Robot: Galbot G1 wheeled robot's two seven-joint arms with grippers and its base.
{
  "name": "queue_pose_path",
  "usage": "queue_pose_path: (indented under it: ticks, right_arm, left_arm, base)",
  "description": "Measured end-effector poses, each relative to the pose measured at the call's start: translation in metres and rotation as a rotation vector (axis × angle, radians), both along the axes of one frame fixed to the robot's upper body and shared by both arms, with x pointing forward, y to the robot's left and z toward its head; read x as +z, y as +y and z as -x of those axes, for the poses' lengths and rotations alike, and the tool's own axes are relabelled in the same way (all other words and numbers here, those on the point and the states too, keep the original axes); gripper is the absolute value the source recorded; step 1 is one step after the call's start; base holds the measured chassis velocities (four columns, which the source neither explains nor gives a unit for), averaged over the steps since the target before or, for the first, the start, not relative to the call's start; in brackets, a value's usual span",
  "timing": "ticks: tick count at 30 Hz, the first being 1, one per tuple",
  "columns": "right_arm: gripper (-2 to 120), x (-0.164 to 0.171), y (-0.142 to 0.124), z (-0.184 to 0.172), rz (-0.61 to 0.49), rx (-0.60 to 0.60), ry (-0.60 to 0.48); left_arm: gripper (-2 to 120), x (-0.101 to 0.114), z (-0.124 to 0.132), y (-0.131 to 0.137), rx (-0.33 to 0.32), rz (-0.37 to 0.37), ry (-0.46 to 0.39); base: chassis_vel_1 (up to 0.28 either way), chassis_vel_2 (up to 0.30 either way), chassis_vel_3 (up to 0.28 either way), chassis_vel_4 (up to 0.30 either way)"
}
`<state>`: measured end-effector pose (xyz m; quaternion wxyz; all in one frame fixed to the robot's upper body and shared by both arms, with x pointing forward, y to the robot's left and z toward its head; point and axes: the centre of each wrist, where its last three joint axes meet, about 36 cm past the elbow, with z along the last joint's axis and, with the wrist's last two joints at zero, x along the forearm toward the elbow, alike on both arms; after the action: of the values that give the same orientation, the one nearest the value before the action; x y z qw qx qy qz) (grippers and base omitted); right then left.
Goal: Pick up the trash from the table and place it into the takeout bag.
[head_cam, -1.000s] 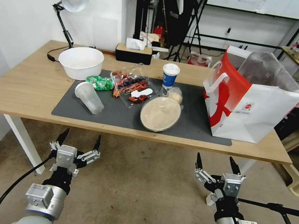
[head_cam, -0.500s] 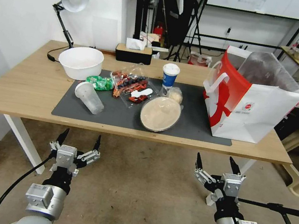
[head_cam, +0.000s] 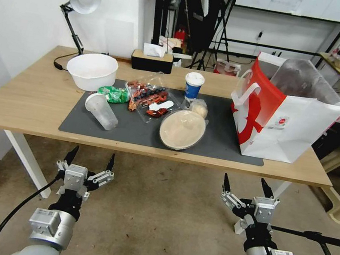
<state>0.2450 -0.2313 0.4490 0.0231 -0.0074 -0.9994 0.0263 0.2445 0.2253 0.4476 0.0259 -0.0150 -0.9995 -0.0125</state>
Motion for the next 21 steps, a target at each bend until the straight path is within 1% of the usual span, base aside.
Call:
queue_pose_path:
  ticks: [5, 8, 9, 11, 12, 13, 15, 17, 21]
  right_arm:
    - [100, 0.008, -0.003, -0.009, -0.013, -0.016, -0.001]
    - [100, 0.022, -0.011, -0.025, -0.054, -0.05, 0.012]
    - [100, 0.022, -0.011, -0.025, -0.054, -0.05, 0.012]
    - [100, 0.032, -0.016, -0.033, -0.077, -0.067, 0.018]
    - [100, 0.038, -0.018, -0.039, -0.092, -0.074, 0.005]
    - [100, 0.038, -0.018, -0.039, -0.092, -0.074, 0.005]
    - [100, 0.037, -0.017, -0.05, -0.143, -0.067, -0.013]
    - [100, 0.028, -0.012, -0.059, -0.197, -0.041, -0.041]
    - [100, 0.022, -0.007, -0.065, -0.235, -0.022, -0.05]
  left_arm:
    - [100, 0.007, -0.01, 0.001, -0.003, 0.024, 0.004]
    - [100, 0.023, -0.028, 0.005, -0.018, 0.086, 0.017]
    - [100, 0.023, -0.028, 0.005, -0.018, 0.086, 0.017]
    - [100, 0.032, -0.037, 0.007, -0.031, 0.117, 0.023]
    - [100, 0.035, -0.042, 0.009, -0.039, 0.138, 0.012]
    - [100, 0.035, -0.042, 0.009, -0.039, 0.138, 0.012]
    - [100, 0.032, -0.043, 0.009, -0.041, 0.144, 0.004]
    - [100, 0.029, -0.043, 0.01, -0.042, 0.144, -0.006]
    - [100, 0.027, -0.043, 0.009, -0.042, 0.143, -0.01]
  base:
    - [0.0, 0.0, 0.0, 0.0]
    - [0.0, 0.0, 0.0, 0.0]
    - [0.0, 0.0, 0.0, 0.0]
    - [0.0, 0.0, 0.0, 0.0]
    - [0.0, 0.0, 0.0, 0.0]
    - [0.0, 0.0, 0.0, 0.0]
    - [0.0, 0.0, 0.0, 0.0]
    - [0.0, 0.0, 0.0, 0.0]
    - [0.0, 0.0, 0.0, 0.0]
